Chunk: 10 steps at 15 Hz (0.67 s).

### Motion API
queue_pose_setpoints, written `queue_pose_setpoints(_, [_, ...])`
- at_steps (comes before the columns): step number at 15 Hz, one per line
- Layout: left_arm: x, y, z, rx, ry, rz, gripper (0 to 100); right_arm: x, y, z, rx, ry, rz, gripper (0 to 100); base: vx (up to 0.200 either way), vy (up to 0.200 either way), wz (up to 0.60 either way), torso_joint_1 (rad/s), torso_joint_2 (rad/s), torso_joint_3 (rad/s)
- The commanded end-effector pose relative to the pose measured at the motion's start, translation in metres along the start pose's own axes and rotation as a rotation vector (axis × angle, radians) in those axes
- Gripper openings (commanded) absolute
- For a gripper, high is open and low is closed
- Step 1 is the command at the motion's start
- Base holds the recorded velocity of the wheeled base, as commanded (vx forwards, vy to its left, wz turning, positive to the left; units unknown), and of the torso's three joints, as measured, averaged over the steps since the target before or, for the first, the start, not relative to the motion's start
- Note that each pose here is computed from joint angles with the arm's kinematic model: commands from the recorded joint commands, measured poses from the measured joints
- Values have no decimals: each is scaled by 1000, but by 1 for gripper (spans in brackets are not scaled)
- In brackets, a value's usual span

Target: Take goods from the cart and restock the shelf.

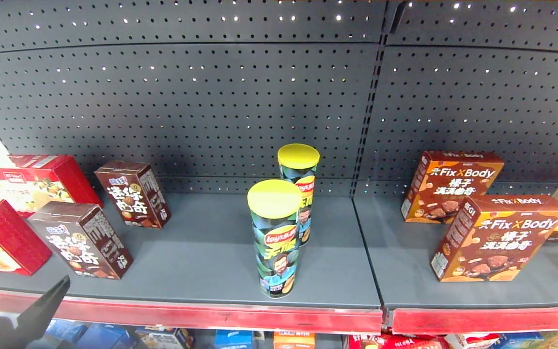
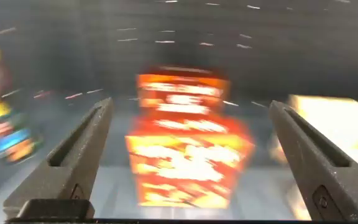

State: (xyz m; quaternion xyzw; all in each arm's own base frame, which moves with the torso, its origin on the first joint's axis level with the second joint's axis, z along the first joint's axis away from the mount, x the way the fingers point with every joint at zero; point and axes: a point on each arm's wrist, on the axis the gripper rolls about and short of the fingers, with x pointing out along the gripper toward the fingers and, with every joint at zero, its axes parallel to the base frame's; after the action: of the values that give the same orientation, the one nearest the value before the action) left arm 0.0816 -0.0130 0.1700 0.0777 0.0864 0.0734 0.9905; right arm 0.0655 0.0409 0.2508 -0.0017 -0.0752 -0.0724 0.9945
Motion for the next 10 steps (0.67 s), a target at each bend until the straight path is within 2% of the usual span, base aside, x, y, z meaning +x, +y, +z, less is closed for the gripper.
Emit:
queue_pose_setpoints(1, [1, -1, -1, 7, 9, -5, 100, -14, -22, 3, 65, -28, -100, 100, 0, 0, 0, 0, 0, 0])
queue_pose_setpoints(5, [6, -7, -1, 16, 30, -40, 100, -28, -42, 4, 65, -39, -216, 100, 0, 0, 0, 0, 0, 0])
queue_pose_setpoints(7, [5, -6, -2, -22, 33, -39, 100, -41, -61, 7, 45, -74, -297, 100, 0, 0, 0, 0, 0, 0])
queue_pose_setpoints(10, [4, -6, -2, -24, 22, -40, 100, -66, -82, 0, 46, -129, -470, 100, 0, 0, 0, 0, 0, 0])
